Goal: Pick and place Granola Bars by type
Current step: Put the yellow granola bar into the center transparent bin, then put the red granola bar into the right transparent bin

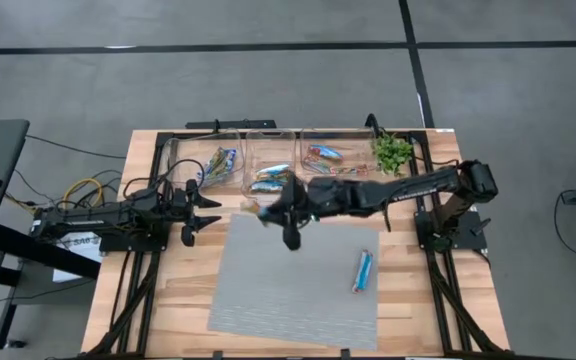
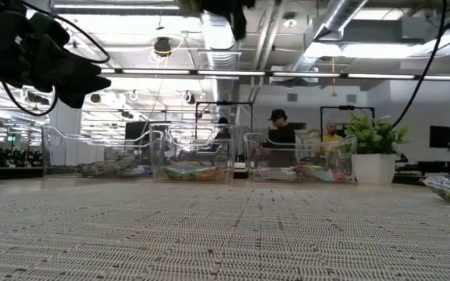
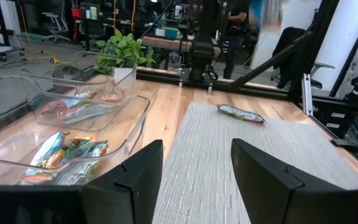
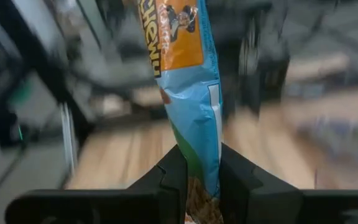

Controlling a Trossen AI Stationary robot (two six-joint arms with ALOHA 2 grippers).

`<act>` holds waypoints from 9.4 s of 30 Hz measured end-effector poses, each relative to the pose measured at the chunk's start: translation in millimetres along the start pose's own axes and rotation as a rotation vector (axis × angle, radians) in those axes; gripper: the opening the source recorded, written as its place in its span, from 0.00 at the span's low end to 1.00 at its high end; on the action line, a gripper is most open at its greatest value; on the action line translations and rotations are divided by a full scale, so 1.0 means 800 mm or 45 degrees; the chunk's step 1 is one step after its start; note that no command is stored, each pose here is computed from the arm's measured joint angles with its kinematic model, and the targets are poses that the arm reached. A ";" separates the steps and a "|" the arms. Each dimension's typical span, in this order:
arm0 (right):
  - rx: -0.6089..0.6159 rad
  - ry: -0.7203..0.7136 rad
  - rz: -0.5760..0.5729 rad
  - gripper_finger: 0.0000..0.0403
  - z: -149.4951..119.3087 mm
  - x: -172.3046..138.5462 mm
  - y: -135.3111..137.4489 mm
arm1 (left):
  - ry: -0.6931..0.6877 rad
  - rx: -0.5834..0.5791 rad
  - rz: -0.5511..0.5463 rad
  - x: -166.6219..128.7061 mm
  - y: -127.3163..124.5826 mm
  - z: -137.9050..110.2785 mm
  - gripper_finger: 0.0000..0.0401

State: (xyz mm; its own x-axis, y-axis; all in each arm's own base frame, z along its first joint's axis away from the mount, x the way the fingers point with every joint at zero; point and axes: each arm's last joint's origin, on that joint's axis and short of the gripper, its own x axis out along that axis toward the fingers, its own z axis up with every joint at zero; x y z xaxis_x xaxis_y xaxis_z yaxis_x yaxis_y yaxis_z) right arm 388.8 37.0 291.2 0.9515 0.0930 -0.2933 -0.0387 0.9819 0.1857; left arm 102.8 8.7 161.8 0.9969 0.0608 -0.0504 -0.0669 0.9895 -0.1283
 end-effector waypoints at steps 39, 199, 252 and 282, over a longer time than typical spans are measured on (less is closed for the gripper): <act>-0.072 -0.212 -0.553 0.14 0.063 -0.053 -0.213 | 0.005 0.000 -0.001 0.000 0.000 0.000 0.46; -1.339 1.333 0.365 0.51 -0.268 -0.147 0.107 | 0.012 0.000 0.028 0.001 0.001 -0.001 0.46; -0.123 -0.051 -0.013 0.09 -0.016 -0.115 0.067 | 0.011 0.000 0.028 0.001 0.001 -0.001 0.46; 0.123 -0.210 -1.027 0.09 0.000 -0.139 -0.263 | 0.011 0.000 0.029 0.001 0.001 -0.001 0.46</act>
State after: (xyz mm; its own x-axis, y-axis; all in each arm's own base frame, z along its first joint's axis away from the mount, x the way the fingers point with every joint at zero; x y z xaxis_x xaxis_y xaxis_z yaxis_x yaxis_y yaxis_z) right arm 291.2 -179.8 284.8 0.7088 -0.6665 -0.2311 0.6940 0.7175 0.0594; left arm 103.2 9.3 160.8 0.9947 0.0819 -0.0621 -0.0892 0.9879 -0.1272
